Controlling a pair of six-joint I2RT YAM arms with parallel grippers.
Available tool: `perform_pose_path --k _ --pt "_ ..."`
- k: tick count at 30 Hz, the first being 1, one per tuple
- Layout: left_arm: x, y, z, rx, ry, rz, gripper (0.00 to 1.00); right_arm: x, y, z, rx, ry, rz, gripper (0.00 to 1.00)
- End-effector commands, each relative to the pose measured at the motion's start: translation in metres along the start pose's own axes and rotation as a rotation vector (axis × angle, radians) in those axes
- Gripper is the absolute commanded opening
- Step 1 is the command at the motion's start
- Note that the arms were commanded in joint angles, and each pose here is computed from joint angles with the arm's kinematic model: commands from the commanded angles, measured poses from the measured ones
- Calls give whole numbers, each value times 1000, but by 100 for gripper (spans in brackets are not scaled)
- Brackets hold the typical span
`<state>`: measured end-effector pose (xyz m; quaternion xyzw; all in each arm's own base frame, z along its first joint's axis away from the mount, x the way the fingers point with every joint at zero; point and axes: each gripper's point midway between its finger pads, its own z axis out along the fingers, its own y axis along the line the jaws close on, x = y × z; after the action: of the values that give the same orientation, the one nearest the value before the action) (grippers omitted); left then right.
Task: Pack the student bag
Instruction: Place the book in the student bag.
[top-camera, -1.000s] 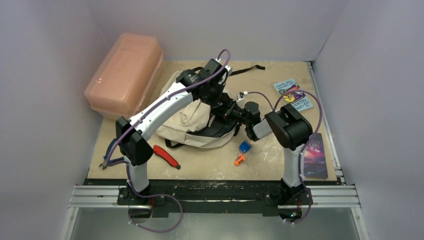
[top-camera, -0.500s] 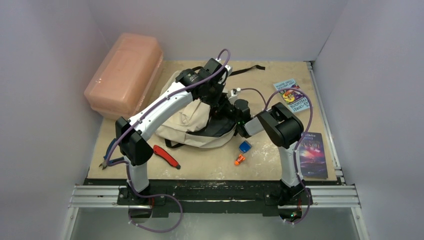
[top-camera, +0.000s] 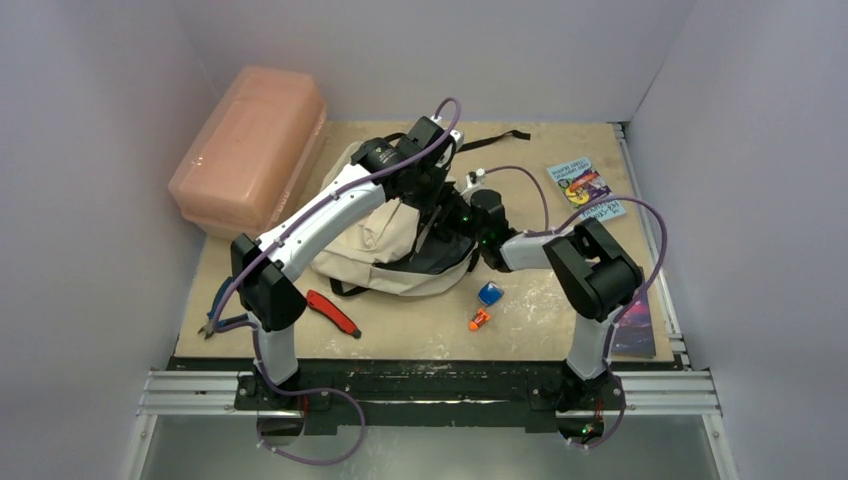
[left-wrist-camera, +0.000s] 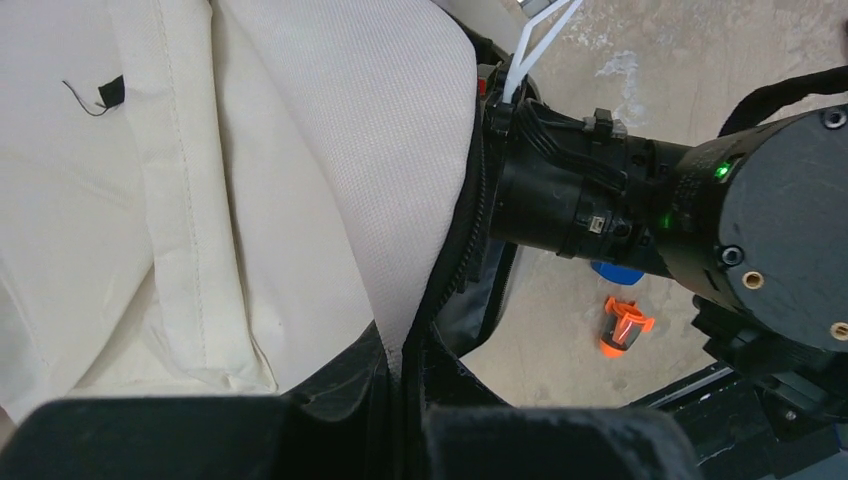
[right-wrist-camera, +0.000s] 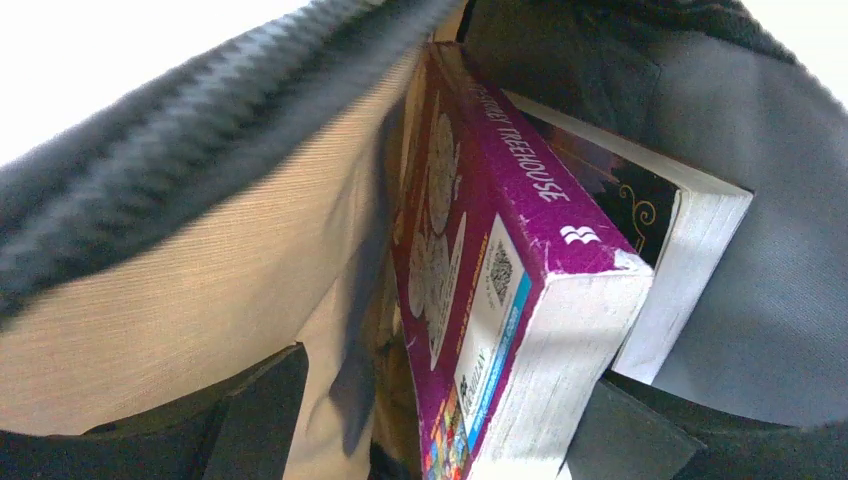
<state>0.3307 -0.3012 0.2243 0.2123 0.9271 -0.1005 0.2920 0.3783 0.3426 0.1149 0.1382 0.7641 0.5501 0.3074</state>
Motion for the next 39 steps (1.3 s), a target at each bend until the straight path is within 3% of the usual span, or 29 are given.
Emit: perform_pose_path --k 1,10,21,31,34,39 --pt "-27 -6 -27 32 -119 11 0 -15 9 -3 134 8 -125 95" --pt "-29 -5 -28 33 -125 13 0 -17 -11 -15 346 85 -214 99" --pt "-30 -6 -25 35 -119 27 0 3 -4 -37 243 91 -140 97" --pt "-25 -13 -20 69 -94 20 0 7 -4 -14 145 93 -128 56" --pt "-24 -15 -18 77 -86 15 0 7 5 0 111 84 -133 33" --pt "-25 -15 -16 75 -84 14 0 -5 13 16 89 23 -161 28"
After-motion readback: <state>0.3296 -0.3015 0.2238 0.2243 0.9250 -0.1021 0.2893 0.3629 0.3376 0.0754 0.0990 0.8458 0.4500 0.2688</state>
